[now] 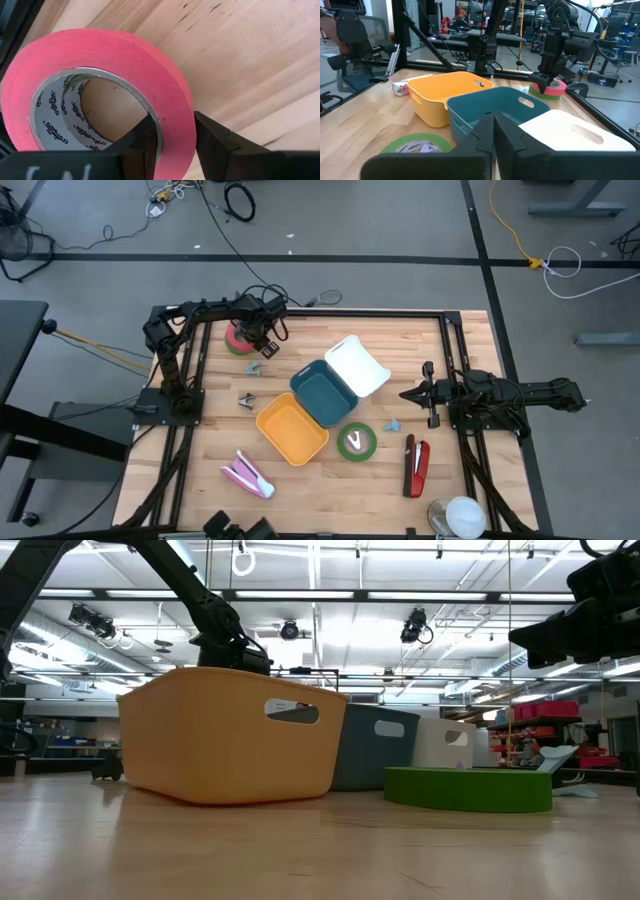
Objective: Pick and place Stapler, Stapler remover, tape
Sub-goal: Put the pink tape into the yellow bin
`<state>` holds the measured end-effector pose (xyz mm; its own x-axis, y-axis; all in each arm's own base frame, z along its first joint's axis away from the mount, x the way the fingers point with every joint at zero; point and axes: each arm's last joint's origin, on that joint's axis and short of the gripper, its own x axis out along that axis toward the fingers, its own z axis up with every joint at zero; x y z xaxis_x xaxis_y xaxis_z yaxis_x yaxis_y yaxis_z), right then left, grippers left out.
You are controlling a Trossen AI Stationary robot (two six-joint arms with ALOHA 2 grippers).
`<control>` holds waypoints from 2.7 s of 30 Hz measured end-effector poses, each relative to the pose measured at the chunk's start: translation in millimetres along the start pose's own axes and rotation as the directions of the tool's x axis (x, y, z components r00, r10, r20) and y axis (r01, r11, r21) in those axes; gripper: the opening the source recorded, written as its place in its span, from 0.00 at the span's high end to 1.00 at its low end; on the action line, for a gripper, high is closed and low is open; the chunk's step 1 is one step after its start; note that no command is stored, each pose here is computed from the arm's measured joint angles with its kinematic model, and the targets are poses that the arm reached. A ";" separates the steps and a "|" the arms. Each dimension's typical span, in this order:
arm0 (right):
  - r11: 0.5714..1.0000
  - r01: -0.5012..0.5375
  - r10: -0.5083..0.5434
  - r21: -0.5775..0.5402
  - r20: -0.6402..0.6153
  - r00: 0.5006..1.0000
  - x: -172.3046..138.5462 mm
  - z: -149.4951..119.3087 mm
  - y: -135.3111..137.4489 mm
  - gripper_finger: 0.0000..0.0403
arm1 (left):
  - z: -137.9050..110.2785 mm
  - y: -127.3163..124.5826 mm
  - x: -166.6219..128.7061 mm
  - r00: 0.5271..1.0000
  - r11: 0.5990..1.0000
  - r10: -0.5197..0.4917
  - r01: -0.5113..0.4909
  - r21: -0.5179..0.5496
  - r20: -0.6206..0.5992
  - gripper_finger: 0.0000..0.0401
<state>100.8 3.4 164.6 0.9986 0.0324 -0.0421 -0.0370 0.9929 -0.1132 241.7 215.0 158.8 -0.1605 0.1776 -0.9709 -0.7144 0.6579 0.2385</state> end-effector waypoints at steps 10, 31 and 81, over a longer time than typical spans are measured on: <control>1.000 0.000 0.000 0.000 0.000 1.000 0.0 0.0 0.0 0.97 | -4.5 0.7 -0.1 0.999 1.000 0.008 -0.007 0.014 -0.046 0.71; 1.000 0.000 0.000 0.000 0.000 1.000 0.0 0.0 0.0 0.97 | -16.4 7.4 -41.1 0.997 0.999 -0.027 0.025 0.024 0.074 0.71; 1.000 0.000 0.000 0.000 0.000 1.000 0.0 0.0 0.0 0.97 | -8.4 -88.8 -187.3 0.670 0.768 -0.556 0.189 0.611 0.492 0.71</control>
<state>100.8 3.4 164.6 0.9986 0.0325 -0.0425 -0.0371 0.9928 -0.1135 329.5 117.1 319.3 0.6244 0.1129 -0.7729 -0.1629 0.9866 0.0125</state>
